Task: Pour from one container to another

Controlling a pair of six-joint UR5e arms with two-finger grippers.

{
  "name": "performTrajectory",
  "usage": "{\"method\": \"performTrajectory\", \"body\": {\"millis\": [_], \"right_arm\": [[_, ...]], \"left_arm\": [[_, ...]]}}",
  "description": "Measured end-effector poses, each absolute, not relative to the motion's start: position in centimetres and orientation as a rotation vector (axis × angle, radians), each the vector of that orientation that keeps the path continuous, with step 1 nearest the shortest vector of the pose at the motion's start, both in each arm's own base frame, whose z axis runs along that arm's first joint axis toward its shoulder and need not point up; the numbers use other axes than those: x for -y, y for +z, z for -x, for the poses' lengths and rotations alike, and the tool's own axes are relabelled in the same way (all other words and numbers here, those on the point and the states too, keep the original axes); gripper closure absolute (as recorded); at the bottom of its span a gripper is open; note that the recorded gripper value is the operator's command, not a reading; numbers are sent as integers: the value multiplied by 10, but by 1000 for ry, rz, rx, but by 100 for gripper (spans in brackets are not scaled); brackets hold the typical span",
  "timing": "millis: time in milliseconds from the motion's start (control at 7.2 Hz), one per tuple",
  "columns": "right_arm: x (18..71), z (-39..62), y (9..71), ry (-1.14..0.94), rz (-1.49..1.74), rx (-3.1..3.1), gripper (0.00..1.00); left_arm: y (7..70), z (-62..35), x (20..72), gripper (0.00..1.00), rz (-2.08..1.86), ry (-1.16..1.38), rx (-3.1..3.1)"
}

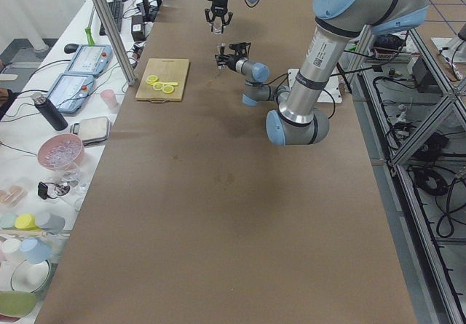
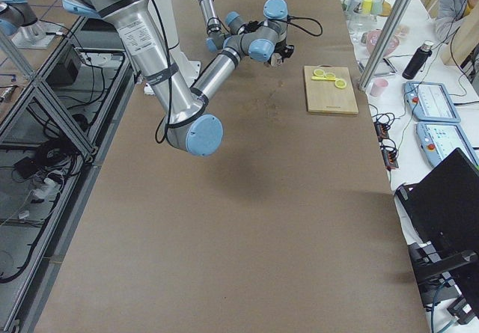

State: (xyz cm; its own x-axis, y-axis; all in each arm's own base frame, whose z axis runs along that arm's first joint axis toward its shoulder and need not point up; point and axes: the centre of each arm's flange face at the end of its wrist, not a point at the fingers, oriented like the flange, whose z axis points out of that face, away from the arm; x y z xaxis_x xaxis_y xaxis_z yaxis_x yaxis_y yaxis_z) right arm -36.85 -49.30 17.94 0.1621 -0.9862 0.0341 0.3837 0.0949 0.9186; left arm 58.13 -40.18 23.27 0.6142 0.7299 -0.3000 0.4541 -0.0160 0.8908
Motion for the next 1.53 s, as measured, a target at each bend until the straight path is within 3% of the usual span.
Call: {"method": "performTrajectory", "body": {"millis": [1527], "right_arm": [[470, 401, 149, -1257, -835, 851, 100]], "left_arm": [[234, -577, 406, 100, -1659, 281, -993]]}}
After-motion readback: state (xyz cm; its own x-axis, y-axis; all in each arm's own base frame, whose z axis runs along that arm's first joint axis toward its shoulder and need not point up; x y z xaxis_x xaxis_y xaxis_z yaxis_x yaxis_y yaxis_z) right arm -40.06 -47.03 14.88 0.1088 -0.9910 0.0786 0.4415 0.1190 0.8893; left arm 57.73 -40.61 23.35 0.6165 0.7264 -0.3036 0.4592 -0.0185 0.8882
